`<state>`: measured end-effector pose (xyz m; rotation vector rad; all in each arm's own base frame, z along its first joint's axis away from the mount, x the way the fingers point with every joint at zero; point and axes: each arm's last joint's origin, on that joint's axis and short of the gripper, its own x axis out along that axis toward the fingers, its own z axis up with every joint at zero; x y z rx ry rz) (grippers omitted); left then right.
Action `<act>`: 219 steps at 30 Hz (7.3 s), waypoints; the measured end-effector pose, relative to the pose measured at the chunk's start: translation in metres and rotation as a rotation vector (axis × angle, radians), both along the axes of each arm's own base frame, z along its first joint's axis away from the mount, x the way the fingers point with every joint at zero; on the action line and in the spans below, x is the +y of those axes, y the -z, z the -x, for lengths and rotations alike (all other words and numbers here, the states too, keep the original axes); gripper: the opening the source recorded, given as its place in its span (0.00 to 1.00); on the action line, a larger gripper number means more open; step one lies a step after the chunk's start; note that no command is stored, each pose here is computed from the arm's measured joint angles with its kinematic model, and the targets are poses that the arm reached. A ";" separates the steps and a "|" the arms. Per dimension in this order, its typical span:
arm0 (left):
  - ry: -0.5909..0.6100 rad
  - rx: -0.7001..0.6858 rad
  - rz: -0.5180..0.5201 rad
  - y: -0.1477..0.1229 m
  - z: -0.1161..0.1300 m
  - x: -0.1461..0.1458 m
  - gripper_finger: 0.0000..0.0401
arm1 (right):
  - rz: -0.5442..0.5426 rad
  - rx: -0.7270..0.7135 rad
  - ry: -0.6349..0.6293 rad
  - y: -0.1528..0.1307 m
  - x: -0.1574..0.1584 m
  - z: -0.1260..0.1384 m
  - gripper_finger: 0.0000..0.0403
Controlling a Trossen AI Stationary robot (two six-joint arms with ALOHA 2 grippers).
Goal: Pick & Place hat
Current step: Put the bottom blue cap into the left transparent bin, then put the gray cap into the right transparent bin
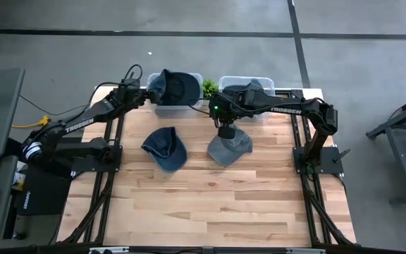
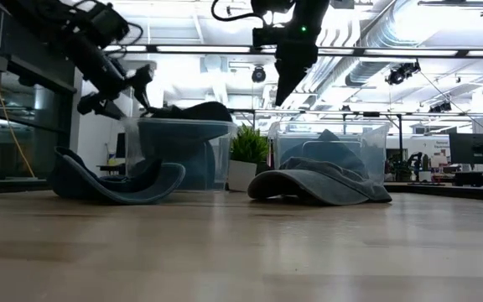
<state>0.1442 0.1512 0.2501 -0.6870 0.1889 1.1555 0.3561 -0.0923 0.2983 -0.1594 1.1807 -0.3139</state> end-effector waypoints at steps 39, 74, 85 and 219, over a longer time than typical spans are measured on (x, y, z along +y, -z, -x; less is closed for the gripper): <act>0.487 -0.148 0.018 0.001 0.053 -0.085 0.74 | -0.069 0.112 0.111 0.102 0.122 0.047 0.00; 0.862 -0.114 -0.118 0.010 -0.007 -0.182 0.74 | -0.065 -0.535 -0.197 0.167 0.216 0.107 0.14; 0.873 -0.111 -0.117 0.015 -0.021 -0.188 0.74 | 0.017 -0.537 0.027 0.158 0.179 0.102 0.39; 0.781 -0.176 -0.006 0.027 -0.042 -0.193 0.74 | 0.006 -0.614 0.096 0.105 0.135 0.118 0.00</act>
